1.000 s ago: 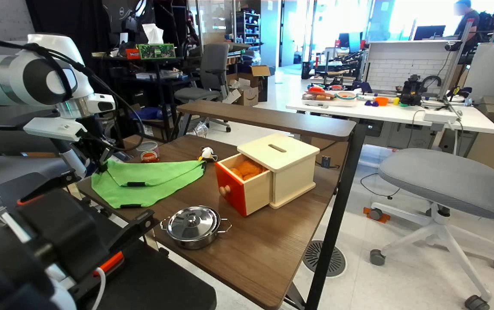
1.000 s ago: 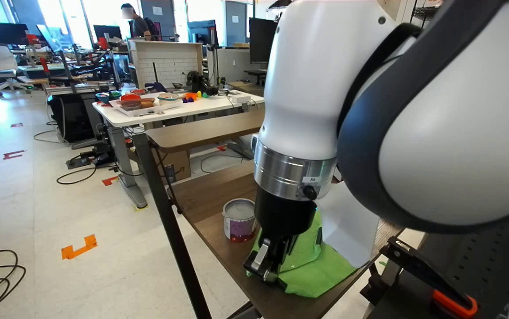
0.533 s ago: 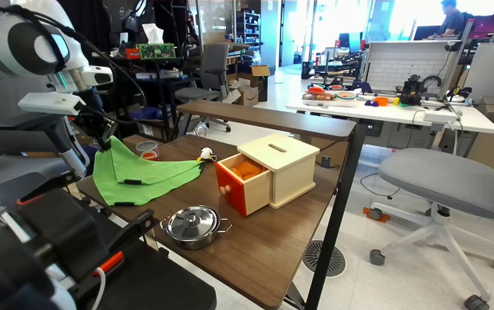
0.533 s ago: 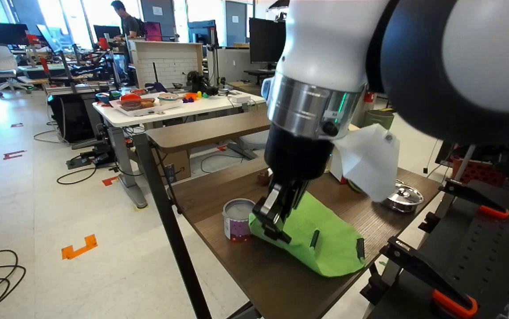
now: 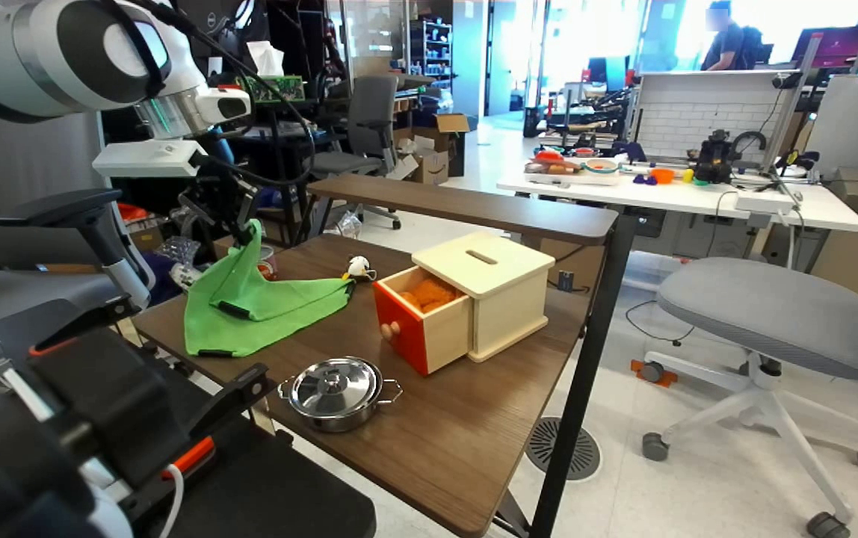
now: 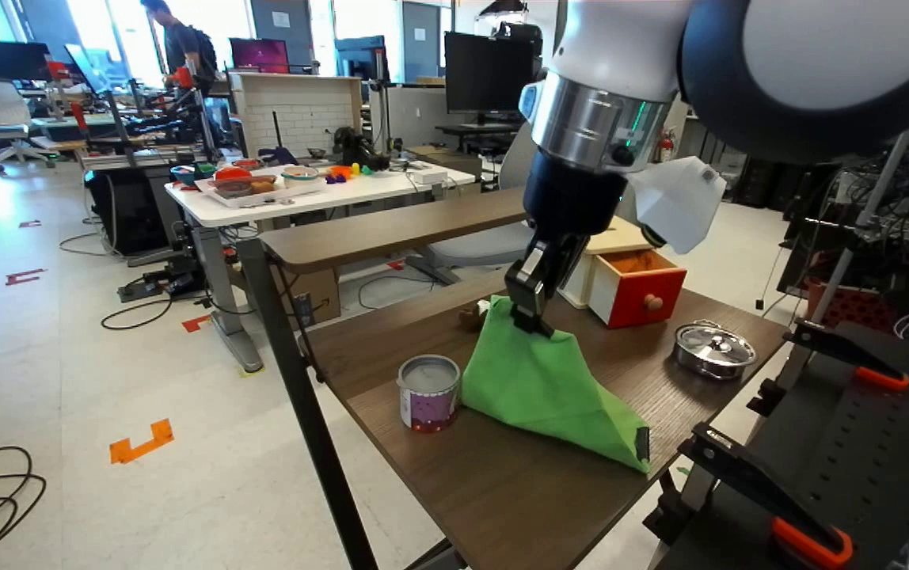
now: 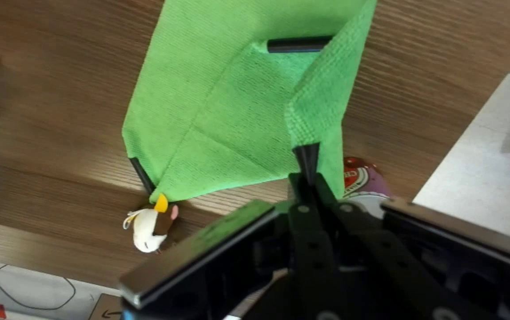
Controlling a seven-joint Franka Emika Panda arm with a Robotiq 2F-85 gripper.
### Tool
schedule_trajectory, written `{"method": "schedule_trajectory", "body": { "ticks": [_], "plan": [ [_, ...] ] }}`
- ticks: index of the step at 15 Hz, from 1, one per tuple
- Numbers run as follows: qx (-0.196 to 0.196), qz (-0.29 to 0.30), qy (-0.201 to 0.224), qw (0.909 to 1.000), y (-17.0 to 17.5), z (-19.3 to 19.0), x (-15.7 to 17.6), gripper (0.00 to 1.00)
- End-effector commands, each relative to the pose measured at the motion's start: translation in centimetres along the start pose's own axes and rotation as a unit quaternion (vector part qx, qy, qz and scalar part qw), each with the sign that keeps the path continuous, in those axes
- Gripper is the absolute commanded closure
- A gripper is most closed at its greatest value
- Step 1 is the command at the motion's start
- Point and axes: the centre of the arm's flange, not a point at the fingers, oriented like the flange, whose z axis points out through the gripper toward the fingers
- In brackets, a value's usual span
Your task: Fold the green towel
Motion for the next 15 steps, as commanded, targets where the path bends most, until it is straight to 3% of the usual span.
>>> {"method": "schedule_trajectory", "body": {
  "ticks": [1, 10, 15],
  "plan": [
    [0.001, 0.006, -0.003, 1.0, 3.2, 1.9, -0.2, 0.99],
    [-0.023, 0.104, -0.035, 0.9936, 13.3, 5.6, -3.5, 0.99],
    [-0.026, 0.129, -0.052, 0.99, 15.1, 8.4, -4.4, 0.99]
  ]
}}
